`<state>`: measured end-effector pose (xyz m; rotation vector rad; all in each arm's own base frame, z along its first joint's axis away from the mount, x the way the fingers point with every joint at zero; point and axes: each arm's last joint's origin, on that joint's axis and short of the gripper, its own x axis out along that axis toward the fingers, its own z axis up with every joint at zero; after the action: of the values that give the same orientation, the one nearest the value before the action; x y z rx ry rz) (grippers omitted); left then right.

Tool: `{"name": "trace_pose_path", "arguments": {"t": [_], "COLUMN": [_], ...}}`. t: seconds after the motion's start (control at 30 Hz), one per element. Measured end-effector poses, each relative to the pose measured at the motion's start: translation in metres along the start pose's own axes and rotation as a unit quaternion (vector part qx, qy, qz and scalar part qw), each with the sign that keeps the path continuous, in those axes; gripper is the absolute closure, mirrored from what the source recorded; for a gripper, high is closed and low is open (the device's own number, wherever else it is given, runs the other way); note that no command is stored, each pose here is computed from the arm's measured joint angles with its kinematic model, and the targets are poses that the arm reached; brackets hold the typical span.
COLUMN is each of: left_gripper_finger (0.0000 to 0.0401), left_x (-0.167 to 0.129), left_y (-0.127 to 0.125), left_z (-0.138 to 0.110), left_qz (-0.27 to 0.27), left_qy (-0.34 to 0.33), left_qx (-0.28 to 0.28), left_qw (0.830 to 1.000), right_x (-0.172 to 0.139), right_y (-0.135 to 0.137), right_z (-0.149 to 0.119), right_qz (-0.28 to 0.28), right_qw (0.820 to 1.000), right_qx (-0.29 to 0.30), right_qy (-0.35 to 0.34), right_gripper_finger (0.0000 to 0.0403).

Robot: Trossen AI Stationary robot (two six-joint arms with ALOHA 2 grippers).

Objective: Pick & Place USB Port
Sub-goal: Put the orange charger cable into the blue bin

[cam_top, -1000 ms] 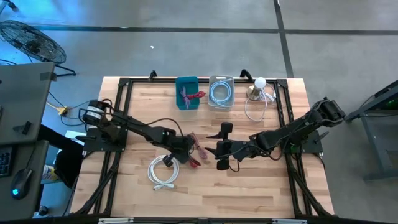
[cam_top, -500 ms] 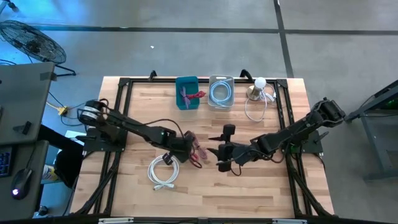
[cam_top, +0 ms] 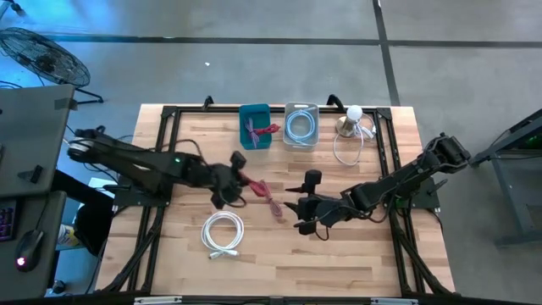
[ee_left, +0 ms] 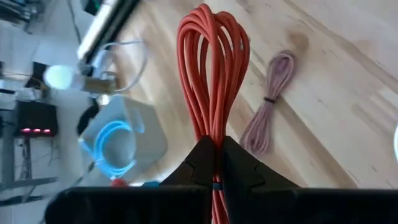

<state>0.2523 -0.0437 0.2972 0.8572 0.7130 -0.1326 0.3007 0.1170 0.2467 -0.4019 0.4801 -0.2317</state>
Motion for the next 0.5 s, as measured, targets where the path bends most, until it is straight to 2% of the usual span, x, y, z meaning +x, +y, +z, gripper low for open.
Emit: {"name": "trace_pose_path", "arguments": {"t": [0.23,0.37,0.5], "left_gripper_finger": [0.0395,0.0395,0.0395], "left_x": [-0.030,-0.034,-0.033], "left_y": [0.025,0.043,0.062], "left_z": [-0.015,-0.032,-0.051], "left_qz": [0.061,0.093,0.103], "left_qy": [-0.021,-0.005,-0.009], "left_qx": [-0.021,-0.047,-0.072], "left_qw": [0.998,0.995,0.992], "right_x": [0.000,0.000,0.000], "right_y": [0.000,0.000,0.000], "right_z": [-0.002,-0.003,-0.003], "right_qz": [0.001,0.003,0.003], "right_qw": [1.000,1.000,1.000], "right_qx": [0.000,0.003,0.002], "right_qy": [0.008,0.012,0.013], "right_gripper_finger": [0.0218,0.0219,0.0218]}}
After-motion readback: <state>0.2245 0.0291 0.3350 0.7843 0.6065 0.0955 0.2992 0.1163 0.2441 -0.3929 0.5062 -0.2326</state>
